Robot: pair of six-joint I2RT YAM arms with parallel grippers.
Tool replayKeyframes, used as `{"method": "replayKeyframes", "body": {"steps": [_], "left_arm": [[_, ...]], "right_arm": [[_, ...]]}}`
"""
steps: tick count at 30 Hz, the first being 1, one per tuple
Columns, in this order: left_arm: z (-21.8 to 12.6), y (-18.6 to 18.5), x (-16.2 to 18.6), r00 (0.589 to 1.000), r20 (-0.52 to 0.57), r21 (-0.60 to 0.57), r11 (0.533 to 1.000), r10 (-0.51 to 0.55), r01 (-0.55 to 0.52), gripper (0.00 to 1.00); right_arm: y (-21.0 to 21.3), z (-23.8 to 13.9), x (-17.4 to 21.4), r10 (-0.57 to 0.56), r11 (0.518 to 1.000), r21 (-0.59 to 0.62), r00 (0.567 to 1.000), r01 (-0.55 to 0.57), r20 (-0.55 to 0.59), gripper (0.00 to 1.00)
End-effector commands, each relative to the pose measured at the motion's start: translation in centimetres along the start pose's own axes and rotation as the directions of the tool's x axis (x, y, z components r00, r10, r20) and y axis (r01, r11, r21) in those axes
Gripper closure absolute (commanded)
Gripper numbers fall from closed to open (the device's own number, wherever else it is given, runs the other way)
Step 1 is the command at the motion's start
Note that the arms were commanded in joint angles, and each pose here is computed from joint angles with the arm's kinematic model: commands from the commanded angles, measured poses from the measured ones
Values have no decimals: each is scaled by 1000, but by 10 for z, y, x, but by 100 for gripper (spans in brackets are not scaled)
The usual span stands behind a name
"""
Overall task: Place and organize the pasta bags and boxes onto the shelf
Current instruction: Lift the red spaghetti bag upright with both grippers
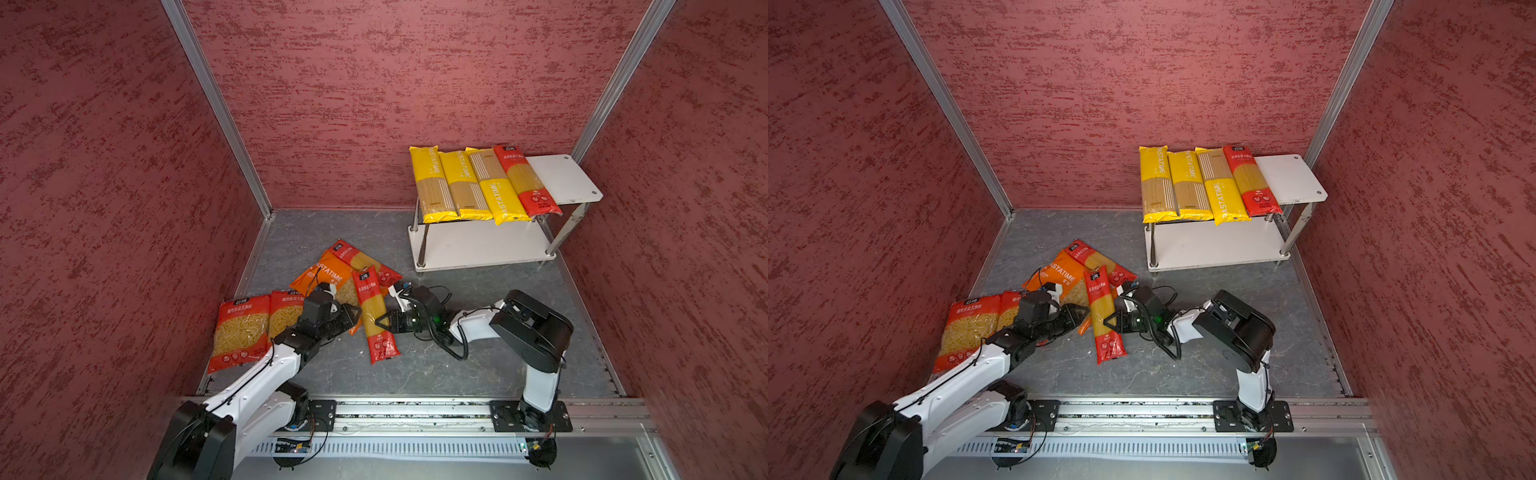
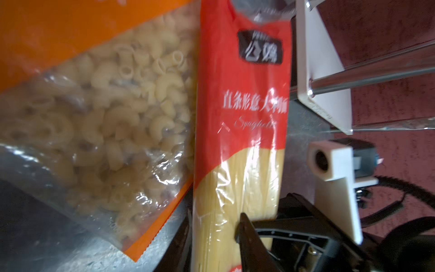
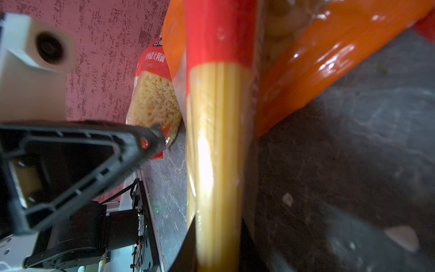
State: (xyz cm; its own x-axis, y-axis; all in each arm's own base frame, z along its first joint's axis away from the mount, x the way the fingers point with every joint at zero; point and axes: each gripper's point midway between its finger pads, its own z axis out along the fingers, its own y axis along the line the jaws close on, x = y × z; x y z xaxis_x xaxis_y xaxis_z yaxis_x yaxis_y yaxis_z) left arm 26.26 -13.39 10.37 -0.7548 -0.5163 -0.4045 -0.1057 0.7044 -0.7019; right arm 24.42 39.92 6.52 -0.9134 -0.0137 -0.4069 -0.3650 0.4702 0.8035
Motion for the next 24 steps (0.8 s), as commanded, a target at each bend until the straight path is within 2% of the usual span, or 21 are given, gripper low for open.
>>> {"method": "replayKeyframes", "body": {"steps": [1,5,9,13,17,21,24], "left_arm": [[-23,-22,-23,999,25,66,997,32,-33,61],[-55,-52,-59,995,79,158,985,57,-69,51],[-89,-96,-97,980,125,267,946,155,-183,41],[-109,-143,-113,952,177,385,872,251,-301,36],[-120,-178,-114,918,236,469,790,319,-395,31],[-112,-204,-92,862,251,502,702,440,-505,28],[-103,-225,-74,841,238,564,636,486,-527,28]], "right_arm": [[74,-27,-48,-184,966,-148,965,213,187,91],[104,-48,-64,-291,936,-130,926,328,242,94],[139,-74,-84,-402,889,-98,865,448,300,97],[167,-99,-105,-472,854,-56,814,518,339,98],[199,-138,-127,-517,817,-26,752,576,409,99],[223,-169,-137,-550,781,-10,696,624,463,99],[240,-187,-137,-586,739,-5,647,674,488,100]]}}
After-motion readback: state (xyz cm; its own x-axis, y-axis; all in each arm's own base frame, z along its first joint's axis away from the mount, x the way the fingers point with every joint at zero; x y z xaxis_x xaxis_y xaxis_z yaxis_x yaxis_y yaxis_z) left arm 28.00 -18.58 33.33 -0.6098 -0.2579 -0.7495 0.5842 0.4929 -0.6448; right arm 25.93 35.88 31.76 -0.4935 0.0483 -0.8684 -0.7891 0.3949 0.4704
